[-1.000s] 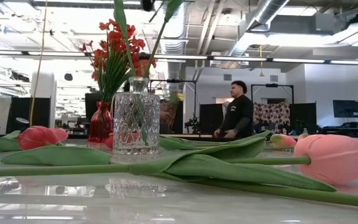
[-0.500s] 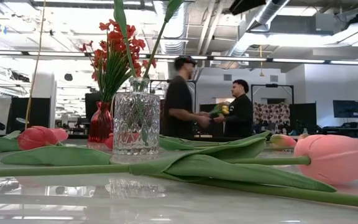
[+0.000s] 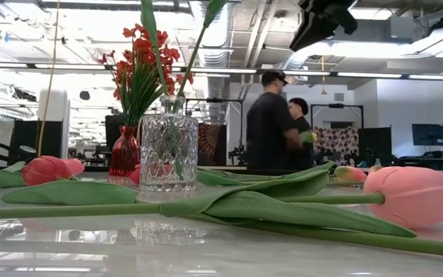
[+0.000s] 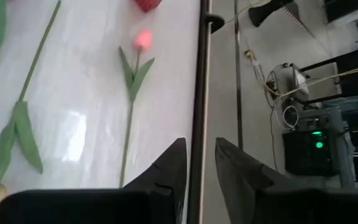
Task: Sort flowers into vase by color
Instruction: Put the red flower into the transparent vase
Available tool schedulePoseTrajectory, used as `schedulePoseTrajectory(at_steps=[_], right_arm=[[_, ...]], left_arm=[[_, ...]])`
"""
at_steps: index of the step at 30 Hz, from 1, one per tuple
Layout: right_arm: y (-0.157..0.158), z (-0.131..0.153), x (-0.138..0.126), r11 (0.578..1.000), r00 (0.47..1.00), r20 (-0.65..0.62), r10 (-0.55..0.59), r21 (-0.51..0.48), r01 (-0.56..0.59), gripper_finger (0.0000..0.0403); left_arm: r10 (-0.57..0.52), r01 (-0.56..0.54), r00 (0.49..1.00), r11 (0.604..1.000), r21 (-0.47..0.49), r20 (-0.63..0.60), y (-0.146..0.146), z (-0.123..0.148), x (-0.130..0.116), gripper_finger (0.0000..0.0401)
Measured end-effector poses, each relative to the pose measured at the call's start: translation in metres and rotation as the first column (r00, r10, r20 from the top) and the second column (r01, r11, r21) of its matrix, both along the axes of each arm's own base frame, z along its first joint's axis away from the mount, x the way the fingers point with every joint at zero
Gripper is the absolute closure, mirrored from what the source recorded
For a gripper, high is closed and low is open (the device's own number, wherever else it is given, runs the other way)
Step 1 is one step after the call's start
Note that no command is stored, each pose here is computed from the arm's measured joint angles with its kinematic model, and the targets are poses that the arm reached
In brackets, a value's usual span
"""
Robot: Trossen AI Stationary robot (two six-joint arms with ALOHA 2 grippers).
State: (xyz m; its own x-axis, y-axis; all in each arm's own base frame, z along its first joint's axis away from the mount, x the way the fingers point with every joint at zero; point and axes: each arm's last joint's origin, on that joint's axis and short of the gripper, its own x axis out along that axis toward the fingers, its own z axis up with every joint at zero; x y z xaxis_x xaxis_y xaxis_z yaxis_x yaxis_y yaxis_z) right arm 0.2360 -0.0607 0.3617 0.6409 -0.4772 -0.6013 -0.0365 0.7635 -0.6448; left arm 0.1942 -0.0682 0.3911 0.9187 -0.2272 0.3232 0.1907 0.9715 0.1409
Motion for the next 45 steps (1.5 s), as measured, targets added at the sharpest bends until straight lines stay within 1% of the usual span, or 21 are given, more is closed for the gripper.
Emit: schedulePoseTrajectory(at_steps=[4,7,10,13,16,23,26,31,33,36,40,45], right_arm=[[-0.001,-0.006,0.004,1.000,1.000,0.023,-0.001,-0.004,0.001,0.0295],[-0.001,-0.010,0.006,1.000,0.999,0.043,0.001,-0.007,-0.001,0.0295],[-0.001,-0.010,0.007,1.000,0.998,0.052,0.021,0.010,-0.022,0.0295],[-0.001,-0.009,0.008,1.000,0.997,0.072,0.022,0.013,-0.023,0.0295],[-0.001,-0.009,0.008,1.000,0.997,0.080,0.023,0.012,-0.024,0.0295],[-0.001,-0.008,0.009,0.999,0.996,0.088,0.025,0.021,-0.027,0.0295],[-0.001,-0.008,0.009,0.999,0.996,0.088,0.026,0.020,-0.028,0.0295],[-0.001,-0.008,0.009,0.999,0.995,0.092,0.028,0.022,-0.030,0.0295],[-0.001,-0.008,0.009,0.999,0.995,0.093,0.028,0.022,-0.030,0.0295],[-0.001,-0.008,0.009,0.999,0.995,0.095,0.028,0.021,-0.030,0.0295],[-0.001,-0.008,0.009,0.999,0.995,0.096,0.028,0.021,-0.030,0.0295],[-0.001,-0.008,0.009,0.999,0.995,0.096,0.028,0.021,-0.031,0.0295]], left_arm=[[0.032,-0.032,0.999,0.999,-0.017,-0.004,-0.007,-0.044,0.008,0.0401],[0.035,-0.035,0.999,0.997,-0.062,0.013,-0.007,-0.073,0.009,0.0401],[0.087,-0.084,0.996,0.991,-0.101,0.033,-0.005,-0.098,0.009,0.0401],[0.142,-0.137,0.988,0.986,-0.090,0.053,-0.003,-0.116,0.008,0.0401],[0.174,-0.169,0.983,0.983,-0.078,0.065,-0.003,-0.125,0.009,0.0401],[0.168,-0.169,0.986,0.985,-0.030,-0.016,-0.008,-0.145,0.022,0.0401],[0.148,-0.148,0.989,0.989,-0.001,-0.014,-0.009,-0.146,0.023,0.0401],[0.154,-0.154,0.988,0.988,0.016,-0.015,-0.009,-0.147,0.023,0.0401],[0.161,-0.161,0.986,0.987,0.021,-0.030,-0.009,-0.148,0.023,0.0401],[0.200,-0.198,0.977,0.980,0.037,-0.075,-0.009,-0.152,0.024,0.0401],[0.231,-0.229,0.969,0.973,0.035,-0.088,-0.008,-0.153,0.025,0.0401],[0.229,-0.228,0.971,0.973,0.022,-0.072,-0.008,-0.152,0.024,0.0401]])
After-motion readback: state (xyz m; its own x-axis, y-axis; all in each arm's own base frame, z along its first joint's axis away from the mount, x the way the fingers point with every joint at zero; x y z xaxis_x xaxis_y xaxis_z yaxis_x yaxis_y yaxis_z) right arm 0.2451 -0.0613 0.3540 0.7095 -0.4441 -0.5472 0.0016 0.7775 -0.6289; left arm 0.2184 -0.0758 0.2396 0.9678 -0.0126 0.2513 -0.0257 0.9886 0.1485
